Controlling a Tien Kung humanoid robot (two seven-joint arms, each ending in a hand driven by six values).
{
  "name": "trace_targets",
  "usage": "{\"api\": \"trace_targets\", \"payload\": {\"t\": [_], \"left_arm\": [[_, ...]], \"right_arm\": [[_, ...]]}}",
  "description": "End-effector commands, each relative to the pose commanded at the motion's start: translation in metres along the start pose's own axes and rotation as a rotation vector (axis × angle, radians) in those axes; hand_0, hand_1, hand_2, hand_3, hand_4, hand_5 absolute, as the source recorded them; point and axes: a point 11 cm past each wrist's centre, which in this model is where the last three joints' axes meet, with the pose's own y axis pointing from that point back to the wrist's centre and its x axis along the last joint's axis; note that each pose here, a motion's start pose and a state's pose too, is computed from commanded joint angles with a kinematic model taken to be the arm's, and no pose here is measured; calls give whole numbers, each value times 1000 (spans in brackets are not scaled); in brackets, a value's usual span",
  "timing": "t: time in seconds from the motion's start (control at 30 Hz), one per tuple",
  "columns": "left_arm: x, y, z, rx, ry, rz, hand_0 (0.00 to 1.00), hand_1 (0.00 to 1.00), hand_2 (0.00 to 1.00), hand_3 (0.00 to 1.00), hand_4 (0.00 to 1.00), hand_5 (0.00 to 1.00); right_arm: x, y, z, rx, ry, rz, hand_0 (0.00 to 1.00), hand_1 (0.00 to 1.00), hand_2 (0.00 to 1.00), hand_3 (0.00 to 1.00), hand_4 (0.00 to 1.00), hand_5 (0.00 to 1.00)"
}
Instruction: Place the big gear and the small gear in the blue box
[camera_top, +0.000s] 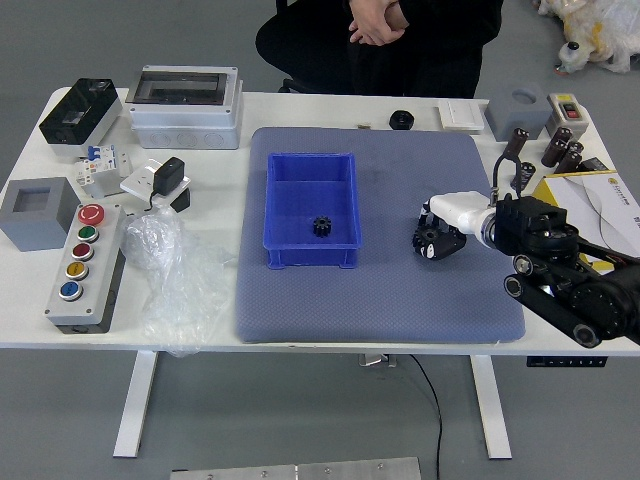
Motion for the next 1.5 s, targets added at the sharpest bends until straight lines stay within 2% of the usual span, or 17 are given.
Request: {"api": "trace_targets", "payload": {"t": [0.33,0.57,0.77,1.1,1.5], "left_arm": [[2,0,-1,2,1,2,860,831,829,779,595,373],[5,1,-4,6,3,8,860,831,829,779,595,373],[7,2,-5,8,5,10,860,831,829,779,595,373],[10,3,-11,19,7,14,860,831,829,779,595,373],[10,3,-9,22,-6,13,860,832,829,779,595,372]], "right_arm": [[17,6,7,-11,20,34,412,369,439,583,511,290],[44,16,15,-21,51,72,433,366,438,583,499,290],[71,28,9,-1,92,106,441,369,437,585,491,280],[101,39,-27,83,135,145,445,372,441,585,488,272],[112,24,-88,197,137,150,447,373,442,586,490,273]]}}
